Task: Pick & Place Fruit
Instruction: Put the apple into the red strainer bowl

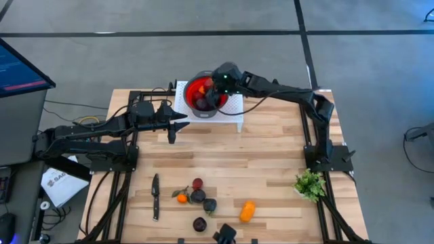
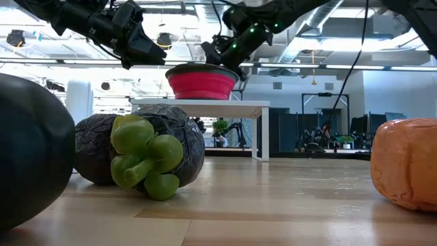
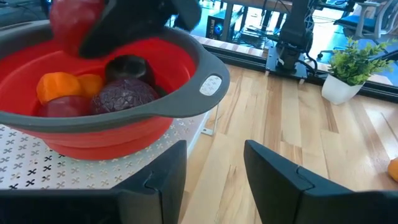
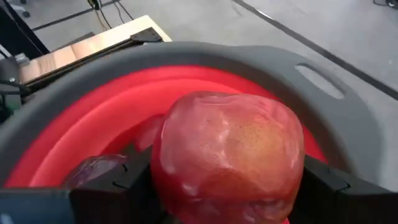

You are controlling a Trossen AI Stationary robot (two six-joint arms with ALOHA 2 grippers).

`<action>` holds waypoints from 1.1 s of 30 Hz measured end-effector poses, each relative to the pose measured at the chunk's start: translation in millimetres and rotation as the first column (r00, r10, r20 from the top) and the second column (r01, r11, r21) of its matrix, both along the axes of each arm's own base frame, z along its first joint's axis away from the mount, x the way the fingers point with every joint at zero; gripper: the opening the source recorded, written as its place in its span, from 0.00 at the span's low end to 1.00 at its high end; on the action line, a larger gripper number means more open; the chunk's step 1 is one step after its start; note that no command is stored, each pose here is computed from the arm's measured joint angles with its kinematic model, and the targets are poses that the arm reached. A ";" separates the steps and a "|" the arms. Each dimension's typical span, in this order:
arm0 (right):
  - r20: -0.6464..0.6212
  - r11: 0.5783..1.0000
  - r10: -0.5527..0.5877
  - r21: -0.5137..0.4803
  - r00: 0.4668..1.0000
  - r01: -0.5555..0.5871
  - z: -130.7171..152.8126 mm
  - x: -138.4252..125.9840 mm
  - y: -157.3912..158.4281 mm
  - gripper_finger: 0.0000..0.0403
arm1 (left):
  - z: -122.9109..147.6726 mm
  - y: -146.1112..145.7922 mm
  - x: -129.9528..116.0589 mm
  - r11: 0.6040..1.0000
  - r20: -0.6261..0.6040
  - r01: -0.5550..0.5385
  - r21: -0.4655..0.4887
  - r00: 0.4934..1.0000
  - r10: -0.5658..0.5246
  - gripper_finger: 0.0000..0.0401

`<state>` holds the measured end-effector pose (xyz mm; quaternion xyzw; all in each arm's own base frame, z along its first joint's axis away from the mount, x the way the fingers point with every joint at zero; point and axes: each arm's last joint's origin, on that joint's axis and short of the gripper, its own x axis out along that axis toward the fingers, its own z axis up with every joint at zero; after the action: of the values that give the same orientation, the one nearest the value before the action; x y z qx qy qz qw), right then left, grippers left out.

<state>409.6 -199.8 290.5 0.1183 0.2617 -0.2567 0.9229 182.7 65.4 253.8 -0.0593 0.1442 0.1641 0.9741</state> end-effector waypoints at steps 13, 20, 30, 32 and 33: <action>-0.013 1.000 -0.027 -0.015 1.000 0.026 -5.5 2.1 -3.1 0.73 | 0.0 0.0 0.0 1.000 0.000 0.000 0.000 1.000 0.000 0.38; -0.024 0.996 -0.075 -0.043 0.997 0.074 -5.3 1.0 -4.9 0.75 | 0.0 0.0 0.0 1.000 0.000 0.000 0.000 1.000 0.000 0.38; -0.017 0.999 -0.040 -0.033 0.999 0.039 1.4 -2.0 -1.9 0.75 | 0.0 0.0 0.0 1.000 0.000 0.000 0.000 1.000 0.000 0.38; -0.005 0.999 -0.022 -0.030 1.000 0.022 3.7 -1.9 -0.9 0.75 | 0.0 0.0 0.0 1.000 0.000 0.000 -0.001 1.000 0.000 0.38; -0.004 1.000 -0.011 -0.028 1.000 0.011 3.6 -1.7 -0.6 0.75 | 0.0 0.0 0.0 1.000 0.000 0.000 -0.001 1.000 0.000 0.38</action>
<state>407.9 -200.4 294.1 0.1063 0.2595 -0.2654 0.9224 182.7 65.4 253.8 -0.0597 0.1442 0.1642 0.9740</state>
